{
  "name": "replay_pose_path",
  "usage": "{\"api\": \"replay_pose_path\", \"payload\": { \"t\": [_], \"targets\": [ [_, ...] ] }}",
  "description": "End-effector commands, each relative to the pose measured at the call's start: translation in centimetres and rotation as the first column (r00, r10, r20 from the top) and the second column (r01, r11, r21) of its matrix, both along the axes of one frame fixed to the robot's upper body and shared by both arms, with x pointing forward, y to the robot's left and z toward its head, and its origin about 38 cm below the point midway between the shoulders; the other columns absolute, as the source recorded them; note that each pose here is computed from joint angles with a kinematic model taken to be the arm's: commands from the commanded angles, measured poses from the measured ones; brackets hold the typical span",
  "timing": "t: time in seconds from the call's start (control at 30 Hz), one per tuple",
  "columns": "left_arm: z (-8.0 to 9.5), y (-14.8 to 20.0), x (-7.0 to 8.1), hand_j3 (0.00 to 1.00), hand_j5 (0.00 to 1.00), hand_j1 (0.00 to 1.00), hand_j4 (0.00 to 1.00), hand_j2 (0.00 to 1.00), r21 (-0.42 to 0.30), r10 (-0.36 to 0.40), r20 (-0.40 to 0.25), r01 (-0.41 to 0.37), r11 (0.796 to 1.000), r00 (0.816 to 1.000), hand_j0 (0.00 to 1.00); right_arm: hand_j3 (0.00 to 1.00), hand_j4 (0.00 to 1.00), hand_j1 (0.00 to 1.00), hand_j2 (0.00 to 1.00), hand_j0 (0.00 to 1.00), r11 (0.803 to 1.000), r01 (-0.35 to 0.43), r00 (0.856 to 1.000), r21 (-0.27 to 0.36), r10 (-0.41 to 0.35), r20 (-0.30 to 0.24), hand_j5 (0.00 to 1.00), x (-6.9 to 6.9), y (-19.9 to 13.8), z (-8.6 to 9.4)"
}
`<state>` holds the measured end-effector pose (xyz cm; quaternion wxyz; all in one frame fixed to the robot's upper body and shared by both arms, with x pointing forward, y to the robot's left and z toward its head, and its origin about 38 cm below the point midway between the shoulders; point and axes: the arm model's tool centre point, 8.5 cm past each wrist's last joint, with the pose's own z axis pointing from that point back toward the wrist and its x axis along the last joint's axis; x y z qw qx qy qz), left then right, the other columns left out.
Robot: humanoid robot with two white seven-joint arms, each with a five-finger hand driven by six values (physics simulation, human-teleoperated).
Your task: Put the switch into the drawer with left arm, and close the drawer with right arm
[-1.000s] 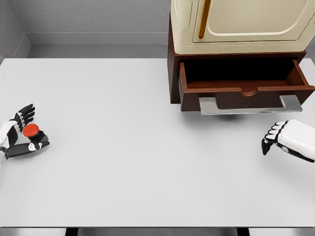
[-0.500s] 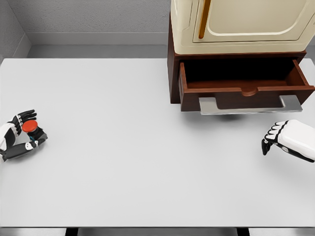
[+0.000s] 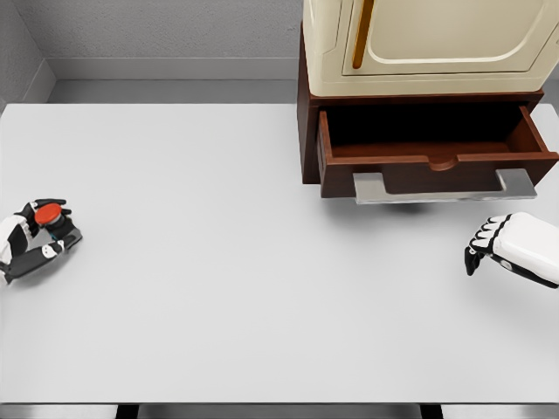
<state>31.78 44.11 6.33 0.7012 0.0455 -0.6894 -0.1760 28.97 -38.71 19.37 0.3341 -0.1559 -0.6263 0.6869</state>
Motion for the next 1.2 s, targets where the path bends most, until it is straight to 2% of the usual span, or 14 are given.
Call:
{"api": "replay_pose_path", "payload": {
  "t": [0.0, 0.23, 0.3, 0.57, 0.7, 0.87, 0.9, 1.0, 1.17],
  "targets": [
    [0.2, 0.0, 0.1, 0.43, 0.43, 0.43, 0.43, 0.43, -0.002, -0.002, 0.004, 0.002, 1.0, 1.0, 0.43, 0.25, 0.25, 0.25, 0.25, 0.25, 1.0, 0.003, 1.0, 0.004, -0.003, 0.0, 0.25, 0.0, -0.1, 0.1],
    [1.8, -1.0, 0.9, 0.42, 0.42, 0.42, 0.42, 0.42, 0.011, -0.035, 0.047, 0.035, 0.999, 0.998, 0.42, 0.25, 0.25, 0.25, 0.25, 0.25, 1.0, 0.003, 1.0, 0.001, -0.003, 0.002, 0.25, 0.1, -0.1, 0.2],
    [3.1, -2.1, 1.6, 0.41, 0.41, 0.41, 0.41, 0.41, 0.046, -0.075, 0.078, 0.072, 0.996, 0.994, 0.41, 0.25, 0.25, 0.25, 0.25, 0.25, 1.0, 0.003, 1.0, 0.001, -0.003, 0.002, 0.25, 0.1, -0.1, 0.2],
    [5.9, -4.6, 2.5, 0.39, 0.39, 0.39, 0.39, 0.39, 0.075, -0.151, 0.162, 0.14, 0.987, 0.975, 0.39, 0.25, 0.25, 0.25, 0.25, 0.25, 1.0, 0.003, 1.0, 0.0, -0.003, 0.002, 0.25, 0.1, -0.1, 0.2],
    [7.8, -6.6, 2.8, 0.39, 0.39, 0.39, 0.39, 0.39, 0.089, -0.208, 0.217, 0.192, 0.977, 0.954, 0.39, 0.25, 0.25, 0.25, 0.25, 0.25, 1.0, 0.004, 1.0, -0.002, -0.004, 0.001, 0.25, 0.1, -0.2, 0.2],
    [9.6, -8.9, 3.3, 0.39, 0.39, 0.39, 0.39, 0.39, 0.147, -0.263, 0.277, 0.23, 0.962, 0.924, 0.39, 0.26, 0.26, 0.26, 0.26, 0.26, 1.0, 0.005, 1.0, -0.006, -0.005, 0.003, 0.26, 0.1, -0.3, 0.3],
    [9.8, -9.1, 3.6, 0.39, 0.39, 0.39, 0.39, 0.39, 0.168, -0.27, 0.286, 0.229, 0.959, 0.919, 0.39, 0.26, 0.26, 0.26, 0.26, 0.26, 1.0, 0.005, 1.0, -0.006, -0.005, 0.004, 0.26, 0.2, -0.3, 0.3],
    [10.5, -10.4, 4.0, 0.39, 0.39, 0.39, 0.39, 0.39, 0.159, -0.284, 0.317, 0.245, 0.956, 0.905, 0.39, 0.26, 0.26, 0.26, 0.26, 0.26, 1.0, 0.004, 1.0, -0.007, -0.004, 0.003, 0.26, 0.2, -0.3, 0.3],
    [11.2, -13.4, 5.2, 0.39, 0.39, 0.39, 0.39, 0.39, 0.177, -0.364, 0.329, 0.322, 0.93, 0.871, 0.39, 0.26, 0.26, 0.26, 0.26, 0.26, 1.0, 0.005, 1.0, -0.007, -0.005, 0.004, 0.26, 0.2, -0.3, 0.4]
  ]
}}
